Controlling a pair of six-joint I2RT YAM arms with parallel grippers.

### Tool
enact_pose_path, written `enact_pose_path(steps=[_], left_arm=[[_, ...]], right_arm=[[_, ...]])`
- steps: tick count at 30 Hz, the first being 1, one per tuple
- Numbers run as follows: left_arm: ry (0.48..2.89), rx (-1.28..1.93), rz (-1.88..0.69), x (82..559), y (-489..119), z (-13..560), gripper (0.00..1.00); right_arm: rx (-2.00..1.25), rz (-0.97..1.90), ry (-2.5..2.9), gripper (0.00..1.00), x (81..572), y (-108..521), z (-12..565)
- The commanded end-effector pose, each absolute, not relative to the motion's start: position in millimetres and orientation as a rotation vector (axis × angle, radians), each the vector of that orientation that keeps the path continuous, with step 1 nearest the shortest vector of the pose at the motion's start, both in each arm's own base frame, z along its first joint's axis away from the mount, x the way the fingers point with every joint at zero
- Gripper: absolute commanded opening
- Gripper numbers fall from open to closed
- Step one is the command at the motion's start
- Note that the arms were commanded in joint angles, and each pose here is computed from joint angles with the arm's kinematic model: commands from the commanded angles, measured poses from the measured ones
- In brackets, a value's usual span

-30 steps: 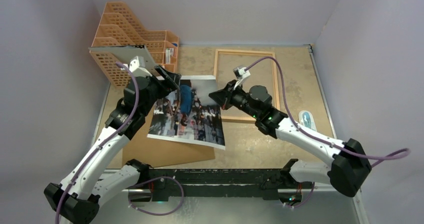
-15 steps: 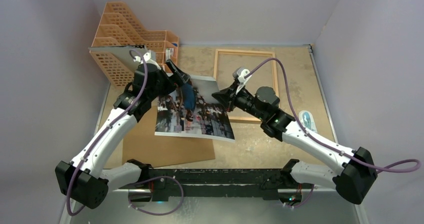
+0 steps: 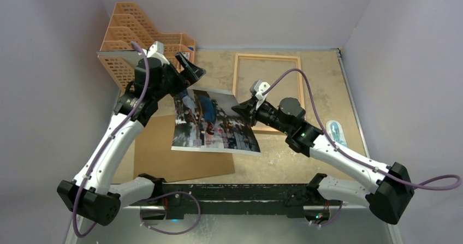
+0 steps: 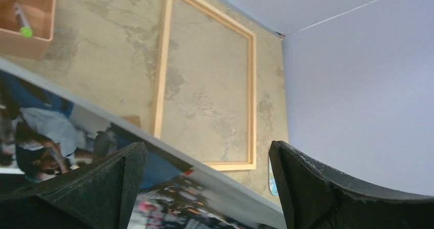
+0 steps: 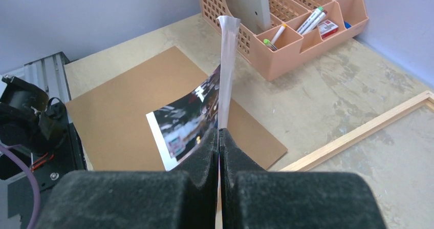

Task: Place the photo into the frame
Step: Pick up the photo at the center of the board.

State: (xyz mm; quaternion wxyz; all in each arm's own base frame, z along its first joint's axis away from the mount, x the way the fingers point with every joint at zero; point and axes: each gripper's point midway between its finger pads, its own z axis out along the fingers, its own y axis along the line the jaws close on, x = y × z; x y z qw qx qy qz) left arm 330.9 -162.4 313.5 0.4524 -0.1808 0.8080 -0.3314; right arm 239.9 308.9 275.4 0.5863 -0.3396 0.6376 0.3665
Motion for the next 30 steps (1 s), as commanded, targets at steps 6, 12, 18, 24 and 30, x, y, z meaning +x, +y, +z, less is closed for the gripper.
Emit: enact_pose_path(steps=[6,12,18,24,30], left_arm=[[2.128,-0.427,-0.944,312.8,-181.7,289.4,0.98],[2.206,-0.443,-0.967,309.1,-187.6,258.0,0.96],[2.263,-0.482,-0.841,304.8,-168.4,238.3,0.7],[2.28,-0.518,-0.911,304.0,-169.0,231.0,0.79],[2.339,-0.701,-0.985,296.1,-166.0,221.0,0.95]], right_arm=[[-0.817,0.803,1.381,0.0,234.2,312.2,295.1],[-0.828,0.745,1.383,0.0,233.1,314.6,290.0],[-0.809,0.726,1.379,0.0,232.3,311.7,290.4],[-0.827,0.728,1.364,0.0,227.6,312.5,290.1],[-0.839,0.731,1.321,0.0,219.2,308.9,292.4]])
